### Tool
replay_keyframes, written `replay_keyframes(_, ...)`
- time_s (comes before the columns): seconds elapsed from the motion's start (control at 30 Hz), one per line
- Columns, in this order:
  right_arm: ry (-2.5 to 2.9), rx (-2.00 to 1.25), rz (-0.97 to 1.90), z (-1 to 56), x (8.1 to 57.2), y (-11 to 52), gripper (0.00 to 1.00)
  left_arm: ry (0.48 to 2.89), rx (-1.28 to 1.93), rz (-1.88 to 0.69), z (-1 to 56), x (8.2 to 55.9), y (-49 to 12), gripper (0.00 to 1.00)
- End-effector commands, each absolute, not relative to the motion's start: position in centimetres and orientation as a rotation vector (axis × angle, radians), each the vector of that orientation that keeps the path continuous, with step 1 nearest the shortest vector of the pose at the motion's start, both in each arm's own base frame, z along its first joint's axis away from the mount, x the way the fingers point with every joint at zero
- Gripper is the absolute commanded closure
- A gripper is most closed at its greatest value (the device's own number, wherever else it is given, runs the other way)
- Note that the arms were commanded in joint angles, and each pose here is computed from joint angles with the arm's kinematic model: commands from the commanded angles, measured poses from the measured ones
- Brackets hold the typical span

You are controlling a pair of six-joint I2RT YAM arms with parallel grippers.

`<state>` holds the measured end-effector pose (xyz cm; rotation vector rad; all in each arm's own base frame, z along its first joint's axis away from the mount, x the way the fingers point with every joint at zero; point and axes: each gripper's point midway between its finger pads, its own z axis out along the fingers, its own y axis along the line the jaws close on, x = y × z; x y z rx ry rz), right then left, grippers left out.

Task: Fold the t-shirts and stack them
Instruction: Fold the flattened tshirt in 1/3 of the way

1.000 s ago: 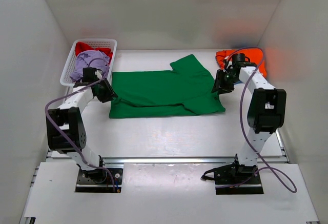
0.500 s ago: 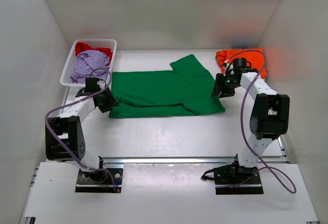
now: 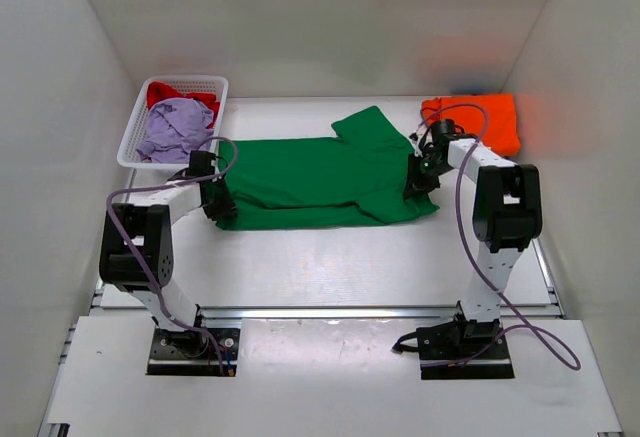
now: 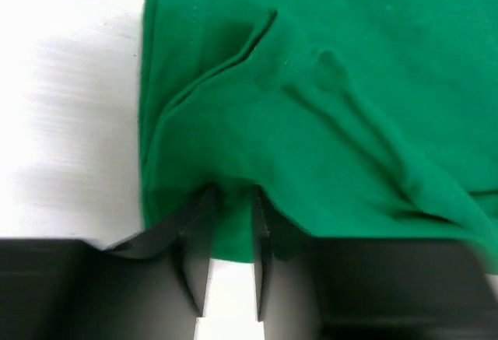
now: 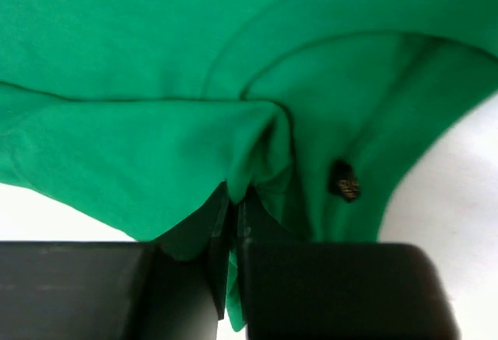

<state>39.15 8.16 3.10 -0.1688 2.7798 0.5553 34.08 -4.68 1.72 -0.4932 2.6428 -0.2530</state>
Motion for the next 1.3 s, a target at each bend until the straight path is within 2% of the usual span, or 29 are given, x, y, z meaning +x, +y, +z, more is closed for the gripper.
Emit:
replay_keyframes(0.0,2.654,-0.248,0.552,6.8,41.2,9.3,1.00,2.689,-0.472,-0.159,1.2,33.3,-3.9,0.71)
replay_keyframes(0.07,2.620,-0.248,0.552,8.2,41.5,9.4,1.00,2.690,-0.480,-0.183,1.5,33.2,-3.8,0.90)
replay_keyframes(0.13,2.588,-0.251,0.556,9.5,41.8,9.5,1.00,2.688,-0.484,-0.174,1.9,33.0,-3.5,0.96)
replay_keyframes(0.27,2.565,-0.224,0.566,10.8,42.0,9.1,1.00,2.654,-0.453,-0.193,4.0,32.8,-3.7,0.90)
replay_keyframes(0.4,2.552,-0.208,0.583,11.3,41.8,8.9,1.00,2.620,-0.443,-0.202,5.3,32.3,-3.6,0.88)
replay_keyframes(0.43,2.552,-0.209,0.580,11.2,41.7,8.9,1.00,2.617,-0.454,-0.210,5.4,32.2,-3.4,0.86)
replay_keyframes(0.5,2.546,-0.214,0.586,11.3,41.6,9.1,1.00,2.605,-0.447,-0.226,5.6,32.0,-3.5,0.71)
replay_keyframes(0.63,2.553,-0.221,0.601,10.6,41.1,9.5,1.00,2.612,-0.454,-0.226,5.2,31.5,-3.4,0.66)
replay_keyframes(0.7,2.552,-0.217,0.607,10.7,40.9,9.5,1.00,2.606,-0.446,-0.212,5.5,31.9,-3.2,0.58)
replay_keyframes(0.77,2.556,-0.218,0.611,10.5,40.7,9.5,1.00,2.597,-0.453,-0.178,5.5,32.3,-2.6,0.54)
replay_keyframes(1.1,2.578,-0.198,0.619,9.7,40.5,9.0,1.00,2.574,-0.446,-0.104,4.9,35.3,-1.2,0.61)
replay_keyframes(1.27,2.578,-0.194,0.628,9.5,40.6,9.1,1.00,2.568,-0.443,-0.082,4.4,36.3,-0.9,0.57)
